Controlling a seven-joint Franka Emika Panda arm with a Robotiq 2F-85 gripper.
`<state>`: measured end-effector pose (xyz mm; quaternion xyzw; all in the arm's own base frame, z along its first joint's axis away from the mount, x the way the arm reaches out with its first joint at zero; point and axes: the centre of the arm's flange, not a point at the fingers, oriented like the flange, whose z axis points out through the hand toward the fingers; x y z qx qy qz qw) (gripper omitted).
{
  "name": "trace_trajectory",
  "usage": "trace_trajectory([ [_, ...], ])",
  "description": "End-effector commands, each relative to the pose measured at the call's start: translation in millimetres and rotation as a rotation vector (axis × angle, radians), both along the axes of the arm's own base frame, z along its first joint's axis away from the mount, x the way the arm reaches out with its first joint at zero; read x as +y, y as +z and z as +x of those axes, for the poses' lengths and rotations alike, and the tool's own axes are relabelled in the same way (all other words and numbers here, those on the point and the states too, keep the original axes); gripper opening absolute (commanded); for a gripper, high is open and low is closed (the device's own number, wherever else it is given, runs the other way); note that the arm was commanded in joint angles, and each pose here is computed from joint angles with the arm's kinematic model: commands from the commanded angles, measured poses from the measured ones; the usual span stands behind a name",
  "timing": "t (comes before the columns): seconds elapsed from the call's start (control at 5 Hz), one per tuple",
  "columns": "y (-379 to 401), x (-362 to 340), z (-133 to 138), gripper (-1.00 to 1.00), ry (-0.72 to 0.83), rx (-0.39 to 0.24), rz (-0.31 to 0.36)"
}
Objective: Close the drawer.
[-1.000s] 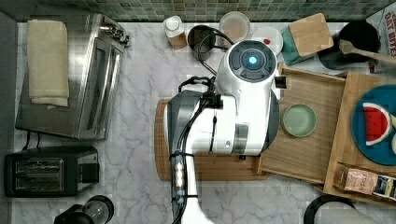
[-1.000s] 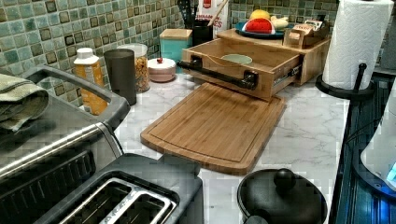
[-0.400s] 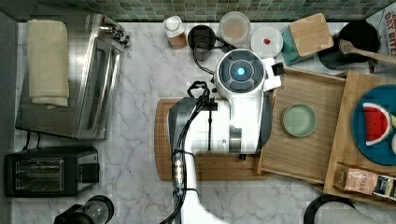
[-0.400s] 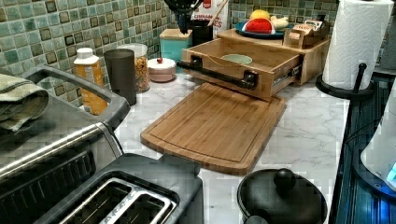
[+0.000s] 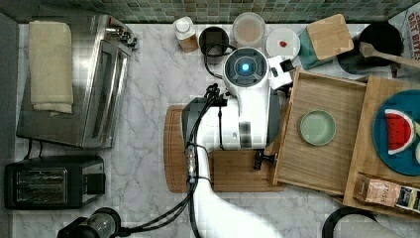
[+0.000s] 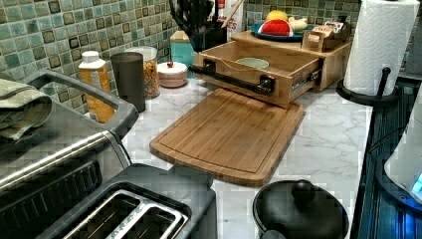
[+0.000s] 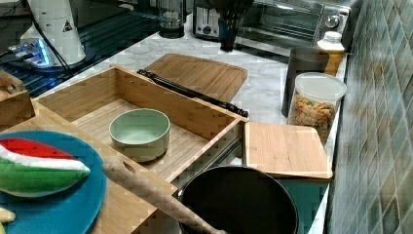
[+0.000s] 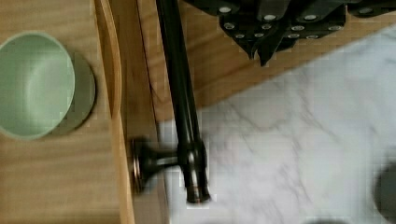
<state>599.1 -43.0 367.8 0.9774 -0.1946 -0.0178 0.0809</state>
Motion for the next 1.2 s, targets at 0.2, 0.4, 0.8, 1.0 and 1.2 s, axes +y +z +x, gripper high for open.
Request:
trace_trajectory([
  [0.2,-27,-7,6,-1.0,0.028,-0.075,-0.028],
  [0.4,-38,-10,6,-1.0,0.034,-0.081,-0.035],
  [0.8,-55,-24,9,-1.0,0.12,-0.024,-0.086],
  [1.0,-59,-34,9,-1.0,0.112,0.016,-0.086],
  [1.2,-64,-51,1,-1.0,0.1,0.008,-0.076],
])
